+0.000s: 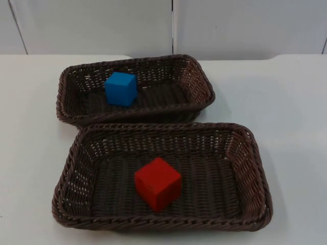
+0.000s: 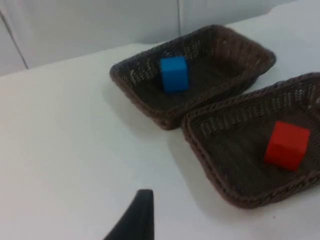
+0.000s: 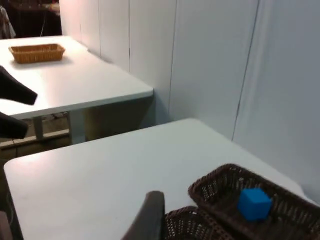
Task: Pick up one cube with the left hand and place it into the upper basket. Pick up one cube with the right hand and place it into the lower basket.
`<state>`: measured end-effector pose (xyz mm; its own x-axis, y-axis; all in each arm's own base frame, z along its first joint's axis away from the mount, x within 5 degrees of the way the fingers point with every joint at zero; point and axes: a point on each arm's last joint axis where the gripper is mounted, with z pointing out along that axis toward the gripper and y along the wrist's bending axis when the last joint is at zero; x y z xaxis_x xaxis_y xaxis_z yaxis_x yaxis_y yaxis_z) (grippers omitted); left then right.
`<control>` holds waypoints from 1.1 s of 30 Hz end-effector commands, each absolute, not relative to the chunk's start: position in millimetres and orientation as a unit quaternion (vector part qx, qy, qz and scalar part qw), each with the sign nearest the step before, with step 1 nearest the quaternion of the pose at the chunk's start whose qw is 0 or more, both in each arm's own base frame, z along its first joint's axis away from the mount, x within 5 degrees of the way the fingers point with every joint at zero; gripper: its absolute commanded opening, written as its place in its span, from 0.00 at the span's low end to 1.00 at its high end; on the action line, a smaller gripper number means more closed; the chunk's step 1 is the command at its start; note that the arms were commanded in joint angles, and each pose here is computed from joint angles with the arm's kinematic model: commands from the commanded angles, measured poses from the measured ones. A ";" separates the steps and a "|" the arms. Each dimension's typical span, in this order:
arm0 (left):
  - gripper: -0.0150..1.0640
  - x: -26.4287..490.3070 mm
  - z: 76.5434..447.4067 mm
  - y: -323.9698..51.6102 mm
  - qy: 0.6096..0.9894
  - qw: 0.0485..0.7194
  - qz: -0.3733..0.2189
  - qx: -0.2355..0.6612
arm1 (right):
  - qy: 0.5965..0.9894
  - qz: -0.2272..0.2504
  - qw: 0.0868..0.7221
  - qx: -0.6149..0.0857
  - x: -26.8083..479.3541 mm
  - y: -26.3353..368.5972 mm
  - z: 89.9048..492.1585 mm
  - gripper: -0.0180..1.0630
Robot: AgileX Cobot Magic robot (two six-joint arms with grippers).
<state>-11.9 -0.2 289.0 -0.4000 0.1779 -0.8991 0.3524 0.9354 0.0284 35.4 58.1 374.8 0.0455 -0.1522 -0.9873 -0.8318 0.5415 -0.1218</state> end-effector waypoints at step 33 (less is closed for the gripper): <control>0.99 -5.5 274.9 -0.8 0.845 0.507 -0.082 0.152 | 0.750 0.226 0.519 -0.343 -6.1 -9.6 298.1 0.79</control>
<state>-6.0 -0.8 275.6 -0.4449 0.1840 -0.8765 0.3404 0.9399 0.0245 -7.7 -9.0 302.1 -0.1988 -0.2773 -0.9400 -0.7655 0.6428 -0.0277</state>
